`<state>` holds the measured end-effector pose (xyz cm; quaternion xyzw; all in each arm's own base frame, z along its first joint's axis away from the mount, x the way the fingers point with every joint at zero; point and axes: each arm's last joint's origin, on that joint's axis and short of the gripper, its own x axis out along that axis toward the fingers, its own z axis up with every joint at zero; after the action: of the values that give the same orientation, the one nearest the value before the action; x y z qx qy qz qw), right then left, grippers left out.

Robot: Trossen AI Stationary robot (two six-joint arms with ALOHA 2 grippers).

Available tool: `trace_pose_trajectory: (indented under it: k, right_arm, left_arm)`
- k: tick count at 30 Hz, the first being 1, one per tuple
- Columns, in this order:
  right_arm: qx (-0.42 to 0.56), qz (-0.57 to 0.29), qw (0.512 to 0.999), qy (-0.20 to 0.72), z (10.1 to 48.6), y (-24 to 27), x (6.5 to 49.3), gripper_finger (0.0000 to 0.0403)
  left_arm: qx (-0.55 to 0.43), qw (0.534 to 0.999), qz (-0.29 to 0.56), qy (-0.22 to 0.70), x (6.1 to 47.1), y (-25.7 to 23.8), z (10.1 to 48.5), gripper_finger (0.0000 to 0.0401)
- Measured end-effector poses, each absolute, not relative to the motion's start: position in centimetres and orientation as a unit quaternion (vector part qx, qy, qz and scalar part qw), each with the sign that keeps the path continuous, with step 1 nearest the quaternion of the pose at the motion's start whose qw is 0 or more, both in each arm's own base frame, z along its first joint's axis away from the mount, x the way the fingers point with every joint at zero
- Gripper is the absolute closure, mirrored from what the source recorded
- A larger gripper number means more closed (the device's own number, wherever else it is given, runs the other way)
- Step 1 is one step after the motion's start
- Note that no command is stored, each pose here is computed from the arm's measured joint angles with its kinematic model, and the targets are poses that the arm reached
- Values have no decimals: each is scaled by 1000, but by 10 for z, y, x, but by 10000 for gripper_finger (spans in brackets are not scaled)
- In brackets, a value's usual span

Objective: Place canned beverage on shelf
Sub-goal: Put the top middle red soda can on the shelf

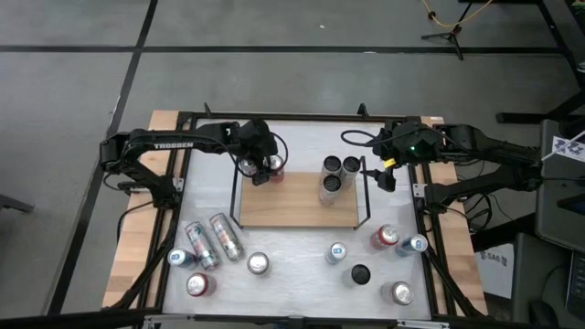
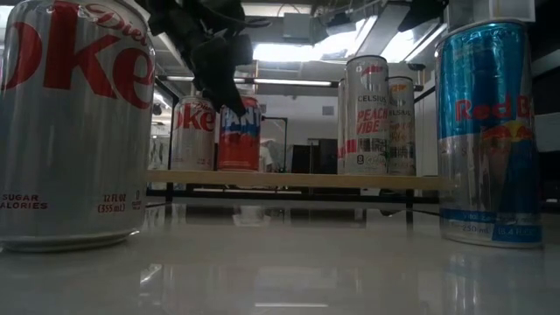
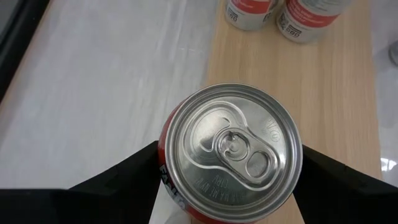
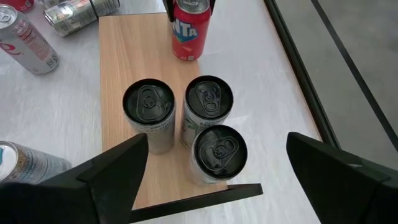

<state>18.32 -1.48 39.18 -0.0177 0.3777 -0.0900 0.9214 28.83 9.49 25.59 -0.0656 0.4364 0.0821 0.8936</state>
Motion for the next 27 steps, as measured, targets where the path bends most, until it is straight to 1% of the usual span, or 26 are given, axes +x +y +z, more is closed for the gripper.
trace_pose_trajectory:
  k: [6,14,22,27]
  right_arm:
    - [-18,-90,921,378,392,-15,183,24]
    - [-18,-90,921,378,392,-15,183,24]
    - [-18,-90,921,378,392,-15,183,24]
    - [-18,-90,921,378,392,-15,183,24]
  left_arm:
    - [-59,890,102,440,288,96,256,112]
    - [-60,888,99,445,287,95,255,112]
    - [-24,891,64,449,287,93,255,112]
    - [-21,891,58,450,287,92,255,112]
